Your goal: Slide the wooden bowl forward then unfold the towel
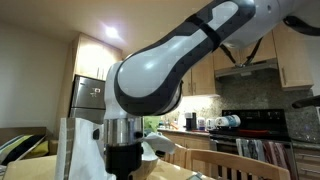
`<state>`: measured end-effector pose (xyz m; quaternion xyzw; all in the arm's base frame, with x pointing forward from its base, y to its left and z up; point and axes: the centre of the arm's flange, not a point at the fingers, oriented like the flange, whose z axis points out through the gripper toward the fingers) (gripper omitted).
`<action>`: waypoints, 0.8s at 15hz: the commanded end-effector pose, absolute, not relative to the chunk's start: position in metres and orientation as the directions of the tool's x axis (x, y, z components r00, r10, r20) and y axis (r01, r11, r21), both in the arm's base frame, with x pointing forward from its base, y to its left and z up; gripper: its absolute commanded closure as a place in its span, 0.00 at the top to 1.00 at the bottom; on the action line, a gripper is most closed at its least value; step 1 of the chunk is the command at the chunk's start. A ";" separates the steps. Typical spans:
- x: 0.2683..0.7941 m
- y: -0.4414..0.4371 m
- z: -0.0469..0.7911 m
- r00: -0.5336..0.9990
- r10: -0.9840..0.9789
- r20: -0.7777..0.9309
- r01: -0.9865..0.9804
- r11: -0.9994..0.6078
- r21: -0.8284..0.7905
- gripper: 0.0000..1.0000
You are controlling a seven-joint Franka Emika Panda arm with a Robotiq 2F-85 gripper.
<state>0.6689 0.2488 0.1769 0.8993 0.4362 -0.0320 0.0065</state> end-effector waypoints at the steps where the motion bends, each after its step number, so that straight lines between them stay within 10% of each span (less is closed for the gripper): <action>1: 0.670 0.259 0.181 0.603 0.798 0.026 0.798 -0.601 -0.043 0.01; 12: 0.669 0.264 0.179 0.607 0.794 0.005 0.794 -0.607 -0.034 0.02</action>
